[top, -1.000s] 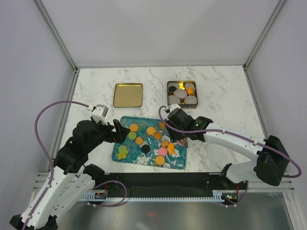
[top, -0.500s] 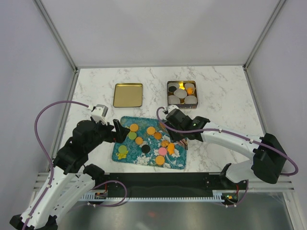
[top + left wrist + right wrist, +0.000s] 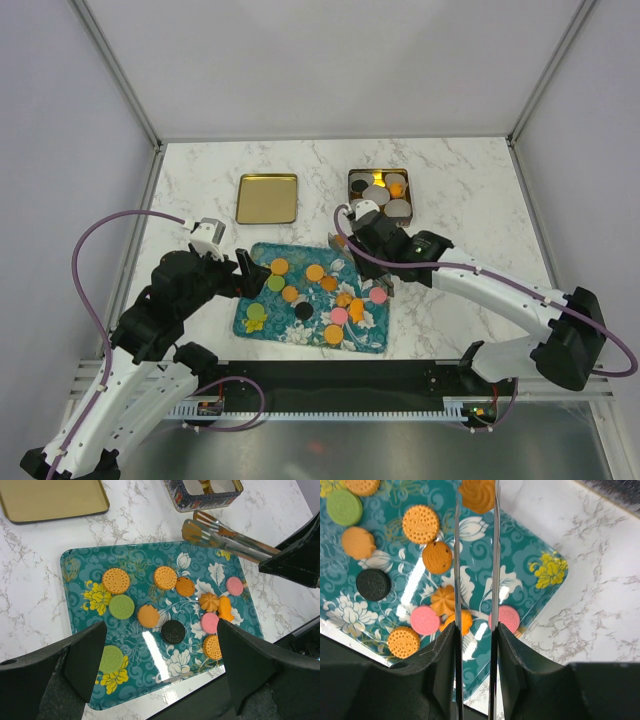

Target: Pack the cookies

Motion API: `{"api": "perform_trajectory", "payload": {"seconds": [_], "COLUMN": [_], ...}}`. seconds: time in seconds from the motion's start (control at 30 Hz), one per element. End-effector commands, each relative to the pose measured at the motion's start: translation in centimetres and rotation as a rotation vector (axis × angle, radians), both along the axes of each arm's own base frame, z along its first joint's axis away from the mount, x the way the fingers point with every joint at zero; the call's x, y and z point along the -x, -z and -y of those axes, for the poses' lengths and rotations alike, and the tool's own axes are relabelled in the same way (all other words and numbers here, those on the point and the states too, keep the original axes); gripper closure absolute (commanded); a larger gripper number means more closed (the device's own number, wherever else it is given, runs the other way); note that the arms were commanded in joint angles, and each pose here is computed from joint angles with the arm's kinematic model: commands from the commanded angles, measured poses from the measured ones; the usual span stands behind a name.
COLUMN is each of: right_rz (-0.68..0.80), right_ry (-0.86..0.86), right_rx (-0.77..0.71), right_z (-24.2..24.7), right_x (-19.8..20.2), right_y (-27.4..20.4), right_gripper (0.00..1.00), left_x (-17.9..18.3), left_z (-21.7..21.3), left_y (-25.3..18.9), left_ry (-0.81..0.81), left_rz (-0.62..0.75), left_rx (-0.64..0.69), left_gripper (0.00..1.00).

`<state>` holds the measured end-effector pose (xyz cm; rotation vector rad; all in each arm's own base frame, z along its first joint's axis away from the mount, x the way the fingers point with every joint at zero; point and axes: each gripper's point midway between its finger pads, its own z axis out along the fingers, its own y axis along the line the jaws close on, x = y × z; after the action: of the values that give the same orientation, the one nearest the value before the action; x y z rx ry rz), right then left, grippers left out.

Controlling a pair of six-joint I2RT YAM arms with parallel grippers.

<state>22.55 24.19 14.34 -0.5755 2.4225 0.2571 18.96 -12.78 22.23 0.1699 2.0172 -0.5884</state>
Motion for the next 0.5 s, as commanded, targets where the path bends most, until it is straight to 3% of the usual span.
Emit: {"api": "perform_trajectory", "payload": {"seconds": [0.0, 0.23, 0.47], "right_rz": [0.09, 0.149, 0.133], "right_ry": [0.055, 0.203, 0.281], "right_rx": [-0.033, -0.074, -0.054], "right_z": [1.2, 4.9, 6.0], "right_x": [-2.7, -8.8, -13.2], "right_y": [-3.5, -6.6, -5.5], "right_gripper": [0.6, 0.59, 0.58], "left_x": [-0.2, -0.3, -0.3], "left_z": [0.0, 0.0, -0.1], "left_y": [-0.4, -0.5, -0.3], "left_ry": [0.003, 0.001, 0.0], "left_rz": [0.028, 0.027, 0.023], "left_rx": [-0.01, -0.009, -0.012], "left_gripper": [0.0, 0.0, 0.0]}}
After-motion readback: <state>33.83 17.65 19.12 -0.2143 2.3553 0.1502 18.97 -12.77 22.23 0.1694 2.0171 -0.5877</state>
